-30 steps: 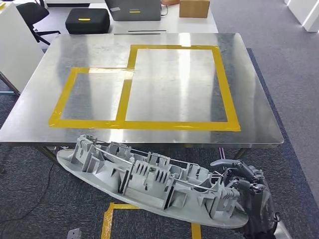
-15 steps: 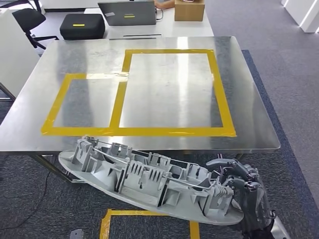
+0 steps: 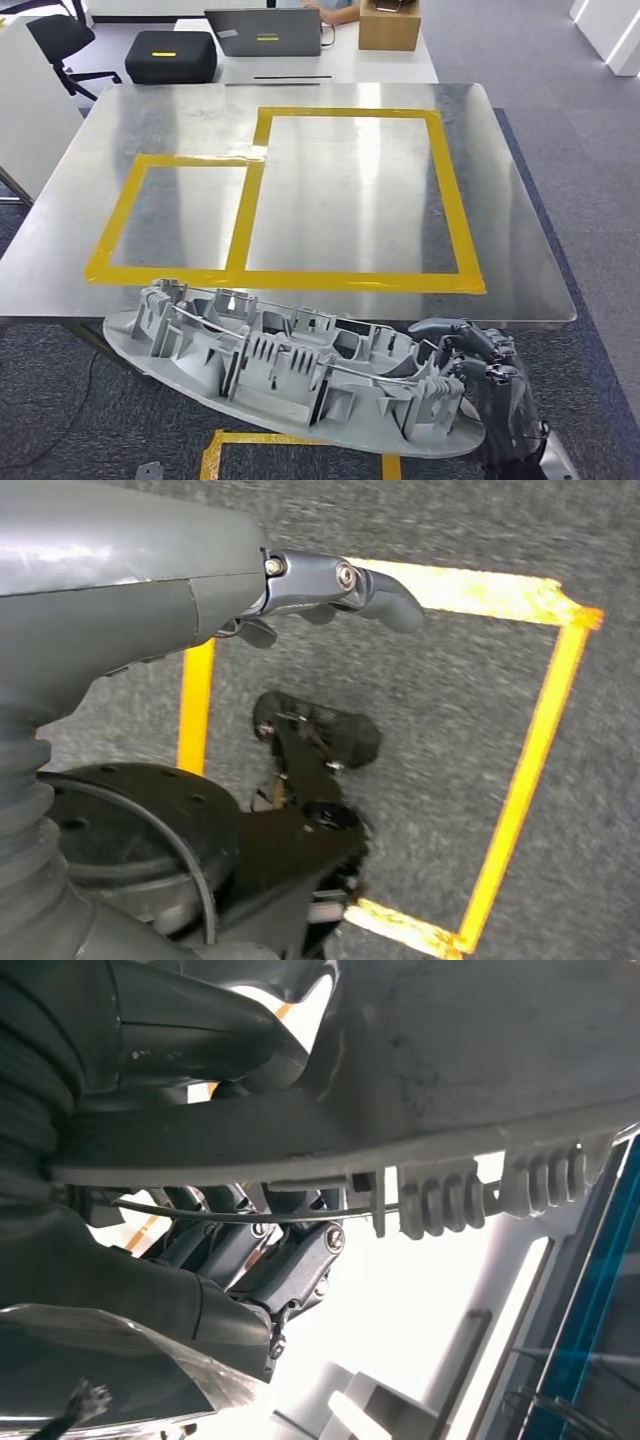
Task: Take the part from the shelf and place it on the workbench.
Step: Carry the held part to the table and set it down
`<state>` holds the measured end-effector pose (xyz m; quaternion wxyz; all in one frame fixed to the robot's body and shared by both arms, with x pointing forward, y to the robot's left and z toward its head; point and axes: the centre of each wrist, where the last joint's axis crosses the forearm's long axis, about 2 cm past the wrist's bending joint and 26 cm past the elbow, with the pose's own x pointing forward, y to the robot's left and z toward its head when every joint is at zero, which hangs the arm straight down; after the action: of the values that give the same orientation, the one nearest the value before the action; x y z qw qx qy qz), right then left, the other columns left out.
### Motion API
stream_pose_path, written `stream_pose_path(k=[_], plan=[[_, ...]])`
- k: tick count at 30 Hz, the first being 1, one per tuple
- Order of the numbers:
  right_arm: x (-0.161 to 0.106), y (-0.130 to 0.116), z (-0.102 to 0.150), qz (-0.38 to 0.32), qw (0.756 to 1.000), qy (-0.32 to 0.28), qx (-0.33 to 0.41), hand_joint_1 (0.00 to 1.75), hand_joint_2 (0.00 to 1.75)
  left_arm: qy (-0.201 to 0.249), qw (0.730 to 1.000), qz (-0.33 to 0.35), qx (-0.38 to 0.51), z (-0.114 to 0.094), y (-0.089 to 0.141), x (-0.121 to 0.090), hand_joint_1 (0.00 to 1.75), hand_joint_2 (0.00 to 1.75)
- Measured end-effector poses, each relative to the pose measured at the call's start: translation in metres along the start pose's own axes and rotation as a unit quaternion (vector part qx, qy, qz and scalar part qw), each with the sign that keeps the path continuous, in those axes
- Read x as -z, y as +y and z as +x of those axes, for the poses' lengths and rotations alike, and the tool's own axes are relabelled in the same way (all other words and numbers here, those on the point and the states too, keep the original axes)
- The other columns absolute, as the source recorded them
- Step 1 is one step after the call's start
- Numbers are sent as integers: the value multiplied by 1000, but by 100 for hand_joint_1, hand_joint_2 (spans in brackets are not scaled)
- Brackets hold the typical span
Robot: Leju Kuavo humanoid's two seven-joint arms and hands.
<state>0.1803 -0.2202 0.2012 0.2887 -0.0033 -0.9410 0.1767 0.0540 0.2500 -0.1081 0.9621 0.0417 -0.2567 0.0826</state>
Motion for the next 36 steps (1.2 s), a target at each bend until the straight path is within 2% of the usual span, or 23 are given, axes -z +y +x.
stream_pose_path(k=[36], plan=[[0, 2, 0, -4, 1000, -1, 20, 175, 175, -6, 1000, 8, -12, 2, -2, 0, 0, 175]])
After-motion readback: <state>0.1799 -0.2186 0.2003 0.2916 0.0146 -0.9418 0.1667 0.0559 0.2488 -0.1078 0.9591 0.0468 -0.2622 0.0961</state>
